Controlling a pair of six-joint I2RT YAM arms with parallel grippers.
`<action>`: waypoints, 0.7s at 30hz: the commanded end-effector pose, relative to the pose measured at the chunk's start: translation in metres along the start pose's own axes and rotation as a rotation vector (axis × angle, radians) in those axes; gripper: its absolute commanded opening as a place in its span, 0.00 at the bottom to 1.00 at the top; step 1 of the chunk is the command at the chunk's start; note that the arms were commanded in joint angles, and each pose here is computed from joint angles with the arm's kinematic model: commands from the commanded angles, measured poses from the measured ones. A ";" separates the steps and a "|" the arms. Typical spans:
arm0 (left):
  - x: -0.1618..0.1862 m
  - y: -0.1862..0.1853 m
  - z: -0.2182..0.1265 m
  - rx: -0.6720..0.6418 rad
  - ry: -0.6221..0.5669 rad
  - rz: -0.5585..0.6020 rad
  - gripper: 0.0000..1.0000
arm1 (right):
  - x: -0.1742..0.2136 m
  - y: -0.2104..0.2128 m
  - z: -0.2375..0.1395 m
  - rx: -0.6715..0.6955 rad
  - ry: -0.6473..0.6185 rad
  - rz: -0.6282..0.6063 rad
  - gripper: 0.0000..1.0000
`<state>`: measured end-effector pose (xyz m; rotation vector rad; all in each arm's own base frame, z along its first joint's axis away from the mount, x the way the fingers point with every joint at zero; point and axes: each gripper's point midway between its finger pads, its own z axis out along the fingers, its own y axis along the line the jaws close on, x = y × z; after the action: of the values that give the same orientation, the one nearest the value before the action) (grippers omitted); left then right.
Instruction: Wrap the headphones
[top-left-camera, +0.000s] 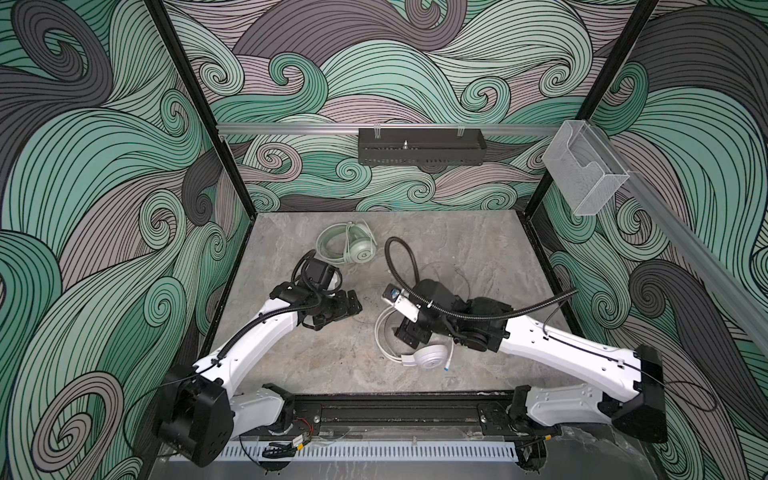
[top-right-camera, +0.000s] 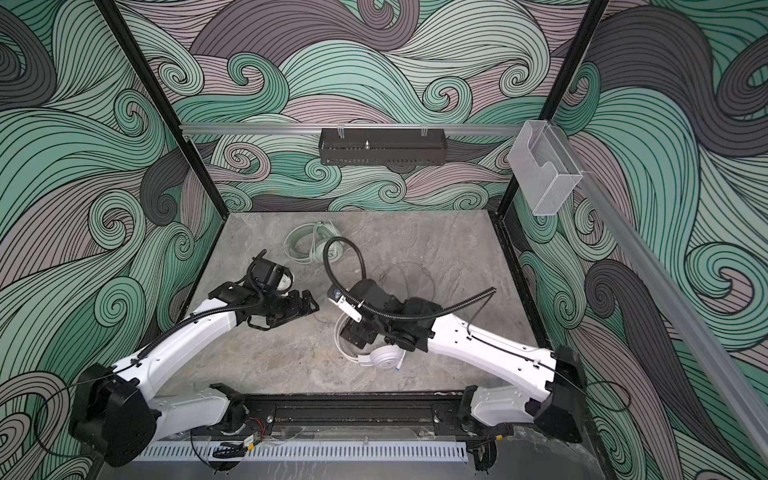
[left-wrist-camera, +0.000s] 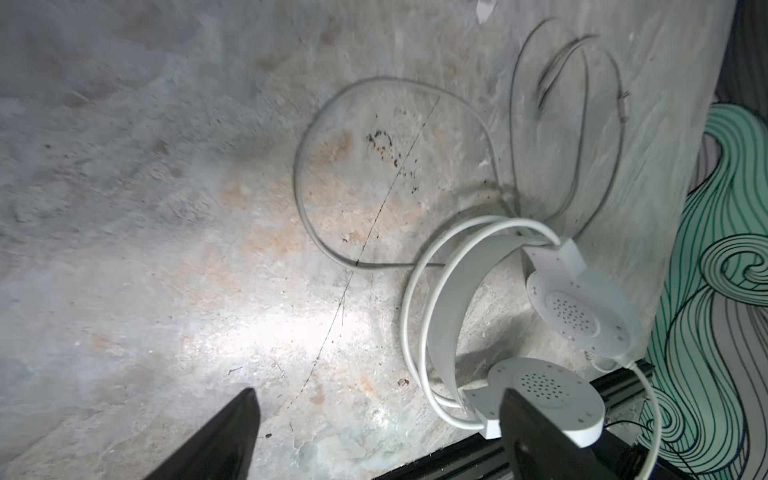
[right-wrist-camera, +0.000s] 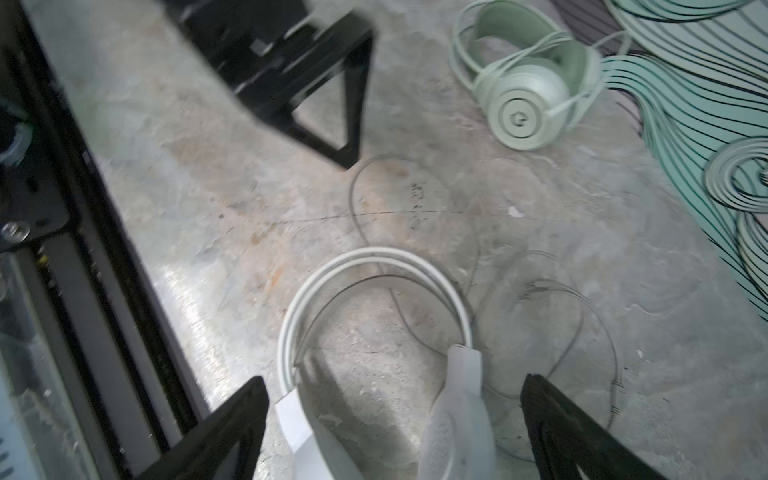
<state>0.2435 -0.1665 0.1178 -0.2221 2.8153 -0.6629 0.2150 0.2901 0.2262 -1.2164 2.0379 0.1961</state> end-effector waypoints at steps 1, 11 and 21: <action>0.002 -0.021 0.004 -0.001 0.025 0.018 0.92 | 0.007 -0.029 -0.011 0.058 0.036 0.104 0.99; 0.029 -0.051 0.068 -0.123 0.160 0.121 0.87 | 0.025 -0.068 -0.010 0.150 0.073 0.206 0.99; 0.035 -0.034 0.091 -0.347 0.155 0.183 0.80 | 0.036 -0.070 -0.012 0.157 0.077 0.242 0.99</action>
<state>0.2330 -0.2524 0.0463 0.0623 3.0497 -0.2773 0.2558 0.2271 0.2229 -0.9329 2.2165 0.0952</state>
